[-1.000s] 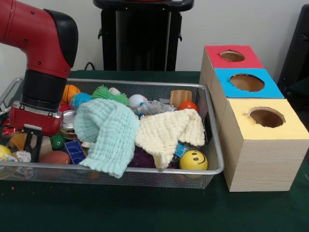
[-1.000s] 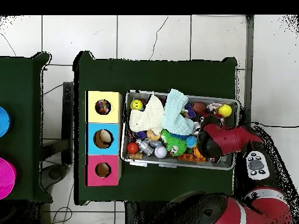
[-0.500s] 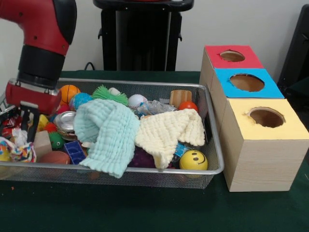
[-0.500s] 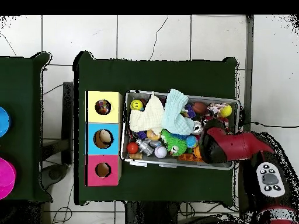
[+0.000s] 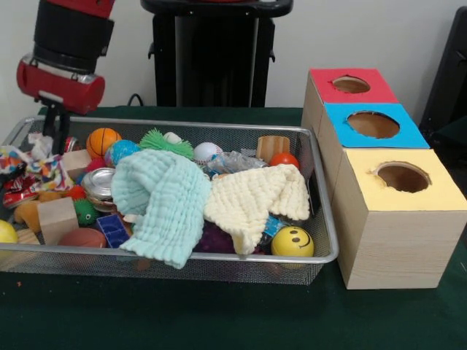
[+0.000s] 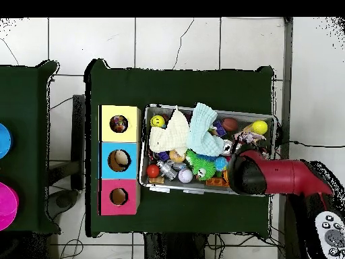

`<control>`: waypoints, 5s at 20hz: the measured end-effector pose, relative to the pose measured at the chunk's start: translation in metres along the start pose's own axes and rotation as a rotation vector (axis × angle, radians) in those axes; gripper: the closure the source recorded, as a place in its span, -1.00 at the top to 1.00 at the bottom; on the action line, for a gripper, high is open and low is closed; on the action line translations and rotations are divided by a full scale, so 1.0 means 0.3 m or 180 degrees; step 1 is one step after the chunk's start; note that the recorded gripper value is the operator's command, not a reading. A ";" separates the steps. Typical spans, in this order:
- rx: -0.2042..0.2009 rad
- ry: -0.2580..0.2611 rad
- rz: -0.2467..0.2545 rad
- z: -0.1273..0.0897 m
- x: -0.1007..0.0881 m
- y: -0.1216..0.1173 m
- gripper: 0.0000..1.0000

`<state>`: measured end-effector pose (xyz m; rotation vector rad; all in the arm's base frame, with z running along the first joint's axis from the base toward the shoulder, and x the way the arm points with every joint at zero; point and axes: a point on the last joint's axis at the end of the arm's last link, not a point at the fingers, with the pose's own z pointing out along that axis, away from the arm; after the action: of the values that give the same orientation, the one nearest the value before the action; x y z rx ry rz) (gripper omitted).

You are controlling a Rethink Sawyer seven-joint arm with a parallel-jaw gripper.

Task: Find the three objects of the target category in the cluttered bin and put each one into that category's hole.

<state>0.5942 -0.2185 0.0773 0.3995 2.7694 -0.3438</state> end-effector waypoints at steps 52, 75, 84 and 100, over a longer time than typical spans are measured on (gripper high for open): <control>-0.0751 0.0909 -0.0575 -0.592 0.049 1.367 -1.00; -0.0686 0.0546 -0.0539 -0.419 0.072 1.475 -1.00; -0.0478 0.0418 -0.0506 -0.338 0.025 1.412 -1.00; -0.0469 0.0497 -0.0358 -0.302 0.015 1.399 -1.00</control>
<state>0.6949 0.1989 0.0800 0.2442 2.9535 -0.1380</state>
